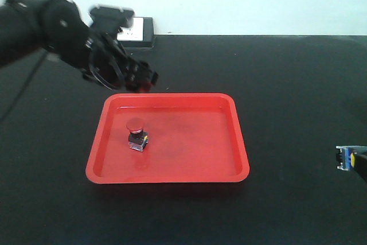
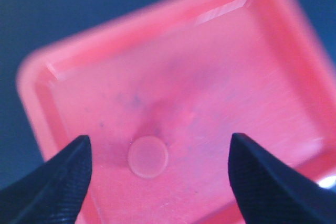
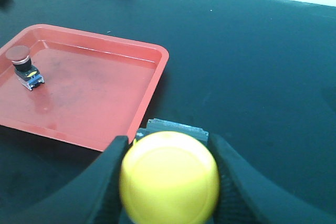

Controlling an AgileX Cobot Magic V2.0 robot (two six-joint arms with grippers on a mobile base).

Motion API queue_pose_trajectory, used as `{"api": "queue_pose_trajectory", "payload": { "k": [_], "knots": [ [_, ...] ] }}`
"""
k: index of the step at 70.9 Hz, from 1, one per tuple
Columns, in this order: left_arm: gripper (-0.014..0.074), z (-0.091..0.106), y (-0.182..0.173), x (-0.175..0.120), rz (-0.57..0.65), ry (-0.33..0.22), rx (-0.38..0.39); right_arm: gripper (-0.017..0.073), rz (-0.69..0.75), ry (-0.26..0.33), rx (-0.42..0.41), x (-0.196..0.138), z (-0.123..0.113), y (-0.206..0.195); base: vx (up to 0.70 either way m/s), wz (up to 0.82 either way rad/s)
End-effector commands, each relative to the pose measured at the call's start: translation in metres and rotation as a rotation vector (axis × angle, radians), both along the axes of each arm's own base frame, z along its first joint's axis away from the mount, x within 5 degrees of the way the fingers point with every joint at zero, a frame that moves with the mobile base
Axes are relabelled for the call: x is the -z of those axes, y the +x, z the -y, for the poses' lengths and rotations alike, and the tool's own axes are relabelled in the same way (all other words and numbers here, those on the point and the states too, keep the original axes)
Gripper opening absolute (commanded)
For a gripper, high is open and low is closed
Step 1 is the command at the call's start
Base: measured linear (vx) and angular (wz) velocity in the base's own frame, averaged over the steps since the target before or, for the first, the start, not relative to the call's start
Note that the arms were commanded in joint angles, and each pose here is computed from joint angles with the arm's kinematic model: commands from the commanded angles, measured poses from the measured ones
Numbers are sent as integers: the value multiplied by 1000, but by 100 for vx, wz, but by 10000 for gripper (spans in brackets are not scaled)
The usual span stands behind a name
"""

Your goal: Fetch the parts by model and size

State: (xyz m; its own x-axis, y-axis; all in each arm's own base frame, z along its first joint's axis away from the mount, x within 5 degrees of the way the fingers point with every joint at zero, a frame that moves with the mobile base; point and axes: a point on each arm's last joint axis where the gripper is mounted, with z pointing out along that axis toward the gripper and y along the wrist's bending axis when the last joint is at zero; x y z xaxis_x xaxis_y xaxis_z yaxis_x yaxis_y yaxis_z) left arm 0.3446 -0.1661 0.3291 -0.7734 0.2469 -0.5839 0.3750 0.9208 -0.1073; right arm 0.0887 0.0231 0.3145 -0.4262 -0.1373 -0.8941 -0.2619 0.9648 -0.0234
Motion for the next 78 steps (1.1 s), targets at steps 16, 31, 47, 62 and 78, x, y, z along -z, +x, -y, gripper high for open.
{"api": "queue_pose_trajectory", "payload": {
  "k": [16, 31, 47, 62, 78],
  "knots": [
    [524, -41, -90, -127, 340, -164, -7, -8, 98, 12, -1, -15, 0, 3, 0, 0],
    [524, -71, -151, -141, 433, -185, -11, -8, 98, 12, -1, -15, 0, 3, 0, 0],
    [524, -97, -206, -125, 499, -218, -12, -8, 98, 12, -1, -15, 0, 3, 0, 0],
    [524, -118, -250, -108, 601, -231, 7, -8, 98, 12, -1, -15, 0, 3, 0, 0],
    [524, -133, -285, -81, 713, -192, 70, -8, 99, 12, -2, -15, 0, 3, 0, 0]
  ]
}}
